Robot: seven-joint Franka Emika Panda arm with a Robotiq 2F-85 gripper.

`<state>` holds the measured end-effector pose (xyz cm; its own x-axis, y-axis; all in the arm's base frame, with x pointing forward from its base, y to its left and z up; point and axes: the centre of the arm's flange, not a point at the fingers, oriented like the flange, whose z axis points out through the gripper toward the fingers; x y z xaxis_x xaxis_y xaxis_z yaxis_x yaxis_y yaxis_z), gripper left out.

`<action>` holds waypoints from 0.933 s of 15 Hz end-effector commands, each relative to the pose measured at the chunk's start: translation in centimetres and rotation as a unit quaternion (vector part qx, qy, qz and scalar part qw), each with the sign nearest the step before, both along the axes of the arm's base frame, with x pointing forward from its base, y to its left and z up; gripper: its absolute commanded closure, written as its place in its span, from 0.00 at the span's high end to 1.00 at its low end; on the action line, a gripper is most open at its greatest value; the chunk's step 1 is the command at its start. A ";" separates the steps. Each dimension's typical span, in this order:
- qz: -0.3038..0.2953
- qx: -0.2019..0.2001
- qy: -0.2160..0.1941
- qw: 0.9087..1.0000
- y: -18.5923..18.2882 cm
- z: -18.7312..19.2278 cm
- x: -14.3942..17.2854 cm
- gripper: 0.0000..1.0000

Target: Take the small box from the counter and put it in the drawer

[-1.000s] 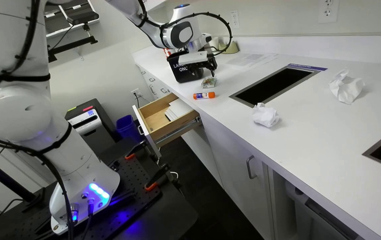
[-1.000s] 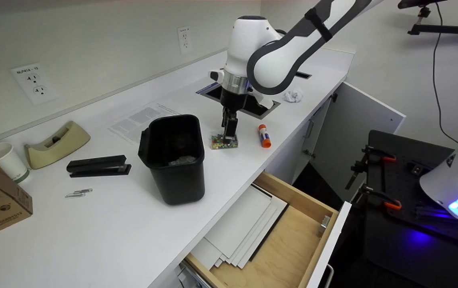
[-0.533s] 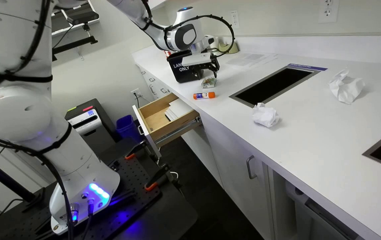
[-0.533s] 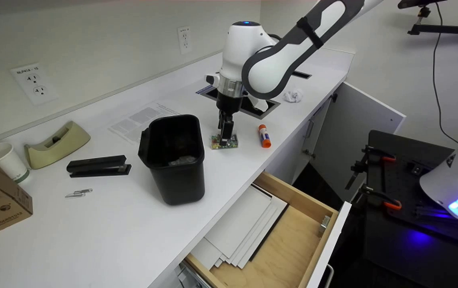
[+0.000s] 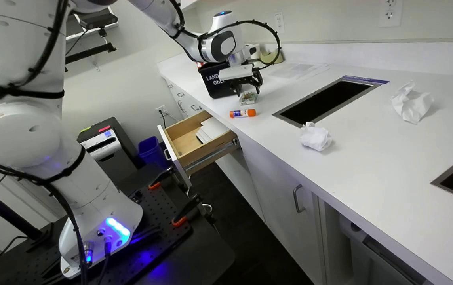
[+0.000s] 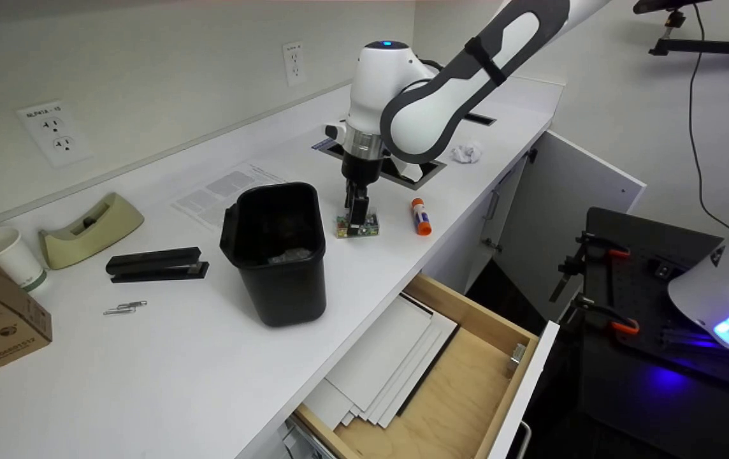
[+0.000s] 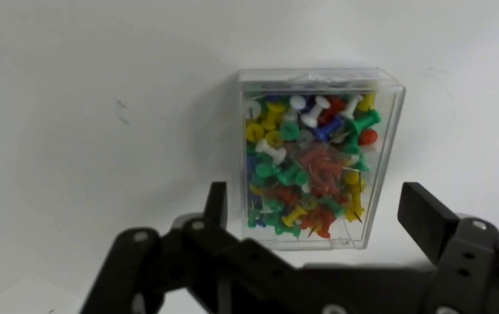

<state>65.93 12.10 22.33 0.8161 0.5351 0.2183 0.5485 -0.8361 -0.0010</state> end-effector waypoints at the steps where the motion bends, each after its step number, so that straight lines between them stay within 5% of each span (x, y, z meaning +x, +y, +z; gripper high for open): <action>1: -0.012 -0.006 0.013 1.000 0.1 0.0 0.9 1.00; 4: -0.011 -0.007 0.028 1.000 0.1 -0.4 0.8 0.95; 5: -0.009 -0.007 0.031 0.999 0.1 -0.5 0.8 0.73; 7: -0.008 -0.009 0.035 0.999 0.1 -0.6 0.8 0.69; 10: -0.007 -0.010 0.037 0.999 0.1 -0.4 0.8 0.49; 14: 0.007 -0.013 0.037 0.999 0.4 1.1 -0.1 0.49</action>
<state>65.97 12.17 21.56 0.8283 0.5354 0.1649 0.5458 -0.8377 -0.0218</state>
